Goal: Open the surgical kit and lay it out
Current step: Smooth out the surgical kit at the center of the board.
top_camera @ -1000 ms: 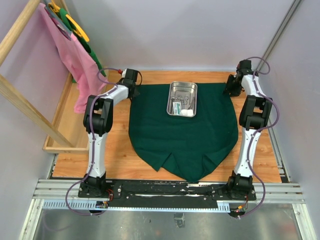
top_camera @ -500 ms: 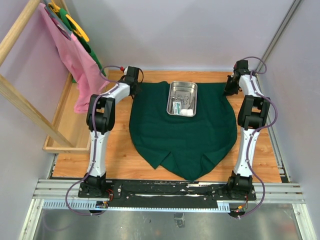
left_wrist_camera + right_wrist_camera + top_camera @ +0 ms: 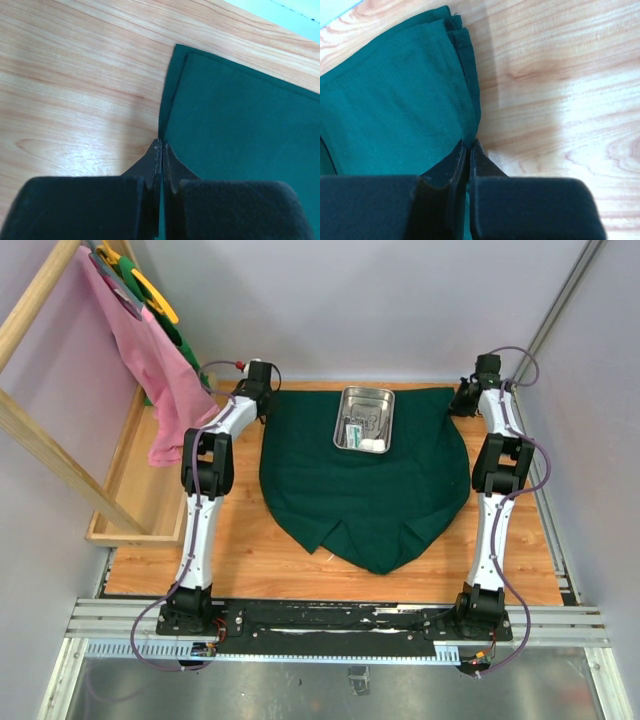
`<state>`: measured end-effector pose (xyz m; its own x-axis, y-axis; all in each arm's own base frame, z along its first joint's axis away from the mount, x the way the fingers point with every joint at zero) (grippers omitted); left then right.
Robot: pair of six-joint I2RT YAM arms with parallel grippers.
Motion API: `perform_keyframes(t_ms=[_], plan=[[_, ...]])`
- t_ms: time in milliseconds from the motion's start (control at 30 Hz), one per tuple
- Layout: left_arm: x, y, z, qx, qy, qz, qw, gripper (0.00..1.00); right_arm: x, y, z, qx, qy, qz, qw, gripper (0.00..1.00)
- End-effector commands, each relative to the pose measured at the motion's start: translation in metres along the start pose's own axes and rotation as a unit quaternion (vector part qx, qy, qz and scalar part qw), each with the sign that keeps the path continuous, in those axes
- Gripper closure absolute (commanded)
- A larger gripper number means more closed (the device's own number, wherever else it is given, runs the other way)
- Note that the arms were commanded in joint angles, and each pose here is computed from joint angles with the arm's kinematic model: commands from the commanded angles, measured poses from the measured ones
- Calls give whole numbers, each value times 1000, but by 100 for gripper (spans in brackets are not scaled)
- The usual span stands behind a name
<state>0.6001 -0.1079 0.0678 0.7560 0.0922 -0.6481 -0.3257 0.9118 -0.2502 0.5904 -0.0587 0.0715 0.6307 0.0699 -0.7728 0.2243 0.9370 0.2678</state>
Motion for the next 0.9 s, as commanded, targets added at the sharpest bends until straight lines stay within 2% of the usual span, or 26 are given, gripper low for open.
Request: perform_keyframes(t_ms=[0,267,300,333,433,500,533,700,867], plan=[[11,19,8,-4,-5,14,1000,99,7,-18,21,34,-44,11,998,99],[17,12,12,-2,-8,-9,1000,99,13,-12,27,38,-60,38,997,97],[13,10,14,-2,-9,-13,1000,98,12,-11,29,39,-62,44,996,88],[9,8,19,-3,-11,-16,1000,93,9,-9,30,39,-63,49,996,74],[-11,1,35,-10,-24,-32,999,70,-8,-1,38,35,-70,60,995,49],[-31,-5,50,-17,-35,-44,998,58,-30,5,45,31,-82,63,994,43],[-42,-8,57,-21,-40,-50,998,57,-41,9,47,29,-86,64,994,40],[-109,-21,78,-40,-47,-86,994,55,-116,40,43,10,-106,76,991,37],[-171,-17,45,-36,-15,-82,996,55,-191,91,-8,-41,-87,113,989,37]])
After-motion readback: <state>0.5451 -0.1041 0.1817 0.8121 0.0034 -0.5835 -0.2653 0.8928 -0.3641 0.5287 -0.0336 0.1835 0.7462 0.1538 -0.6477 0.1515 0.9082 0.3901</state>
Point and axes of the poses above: each gripper's point midway between its finger pads, its own x axis out along the fingers, its own y axis along the line the jaws close on, z = x × y, the point moved 5 cm from there along -x, back along the fingers, and after that the axes turned 5 degrees about -x, right-handed, at the moved point
